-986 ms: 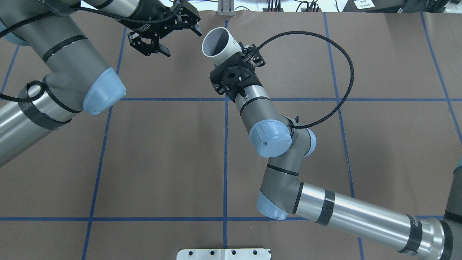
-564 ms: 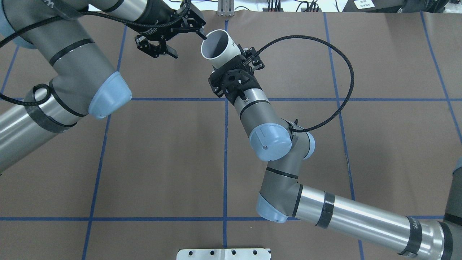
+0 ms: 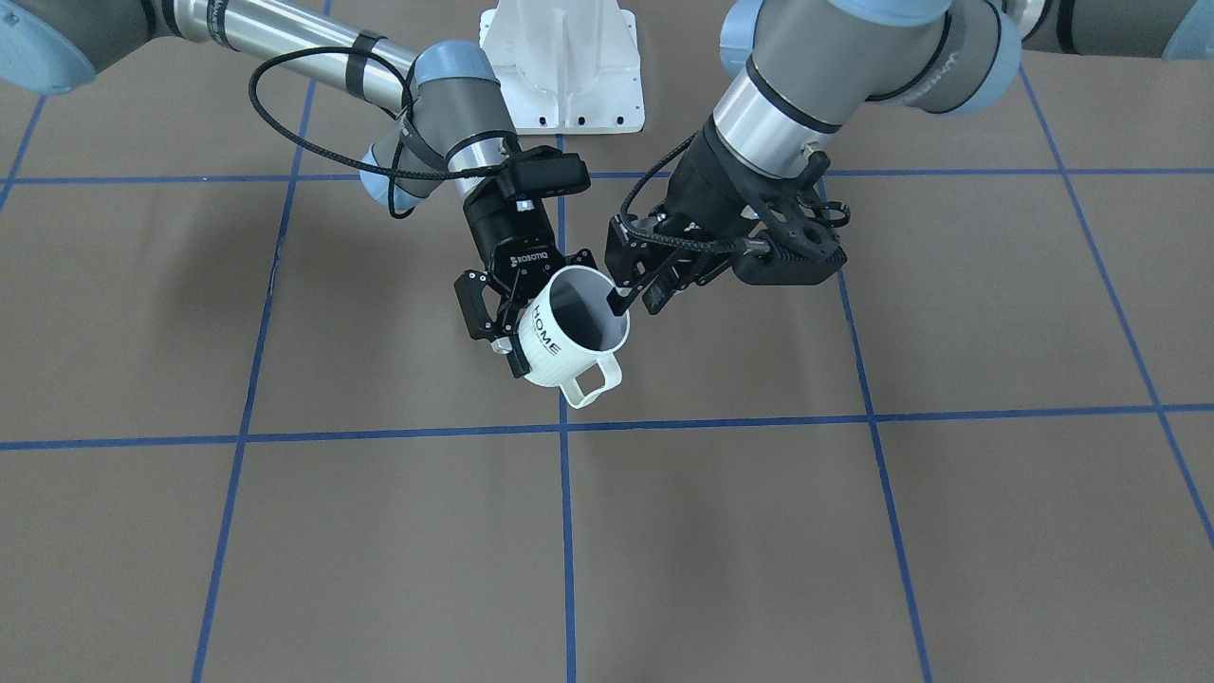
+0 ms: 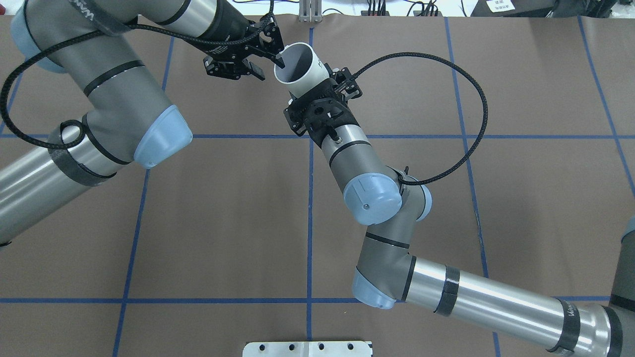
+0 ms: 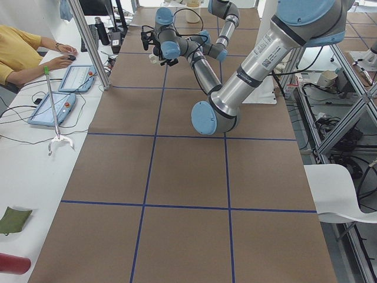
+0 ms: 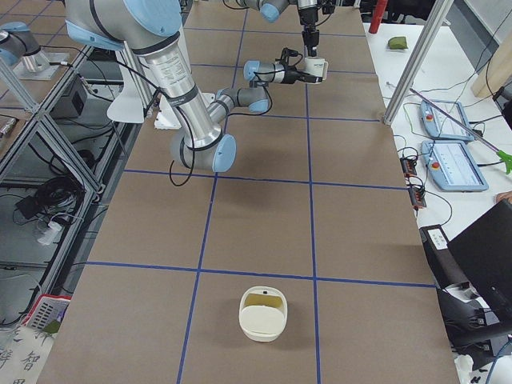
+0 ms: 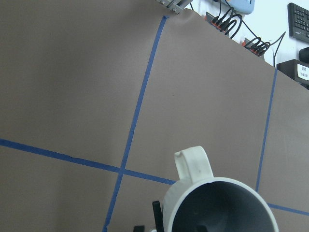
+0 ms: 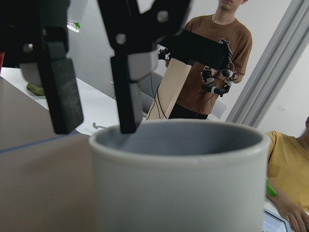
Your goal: Left arm hands cup to right arm to dump lemon
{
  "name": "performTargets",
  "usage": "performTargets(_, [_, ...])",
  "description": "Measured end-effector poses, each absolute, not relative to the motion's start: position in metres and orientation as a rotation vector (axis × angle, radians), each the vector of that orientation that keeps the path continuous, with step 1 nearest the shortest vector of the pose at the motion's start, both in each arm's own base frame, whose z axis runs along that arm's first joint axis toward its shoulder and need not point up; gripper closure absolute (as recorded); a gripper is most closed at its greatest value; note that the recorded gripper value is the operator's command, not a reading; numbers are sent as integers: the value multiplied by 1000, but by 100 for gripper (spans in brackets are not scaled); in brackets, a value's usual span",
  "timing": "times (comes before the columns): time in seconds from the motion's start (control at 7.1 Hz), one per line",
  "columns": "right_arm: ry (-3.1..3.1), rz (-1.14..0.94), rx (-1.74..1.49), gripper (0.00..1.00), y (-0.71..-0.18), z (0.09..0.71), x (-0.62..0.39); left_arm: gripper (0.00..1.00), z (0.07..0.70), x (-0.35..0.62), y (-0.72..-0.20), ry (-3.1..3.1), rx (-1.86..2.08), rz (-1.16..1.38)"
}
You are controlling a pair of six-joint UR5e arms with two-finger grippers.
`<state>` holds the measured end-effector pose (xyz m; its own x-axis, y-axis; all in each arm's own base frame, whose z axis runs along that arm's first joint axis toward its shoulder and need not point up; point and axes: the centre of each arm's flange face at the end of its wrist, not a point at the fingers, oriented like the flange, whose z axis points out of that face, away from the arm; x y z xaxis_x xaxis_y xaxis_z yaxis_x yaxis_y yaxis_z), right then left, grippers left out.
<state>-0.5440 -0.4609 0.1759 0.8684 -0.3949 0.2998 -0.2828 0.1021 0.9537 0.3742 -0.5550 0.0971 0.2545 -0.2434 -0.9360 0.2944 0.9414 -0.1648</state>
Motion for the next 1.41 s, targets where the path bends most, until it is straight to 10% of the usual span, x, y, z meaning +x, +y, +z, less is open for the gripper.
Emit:
performTargets(0.99, [-568, -92, 1491, 100, -458, 176, -543, 77, 99, 387, -549, 1272, 41, -341])
performTargets(1.13, [-568, -92, 1491, 86, -458, 176, -543, 100, 99, 387, -549, 1272, 41, -341])
performTargets(1.27, [-567, -93, 1492, 31, -458, 176, -543, 100, 98, 388, -548, 1272, 40, -341])
performTargets(1.41, [-565, -95, 1492, 1, -457, 176, -544, 100, 98, 388, -548, 1272, 40, -340])
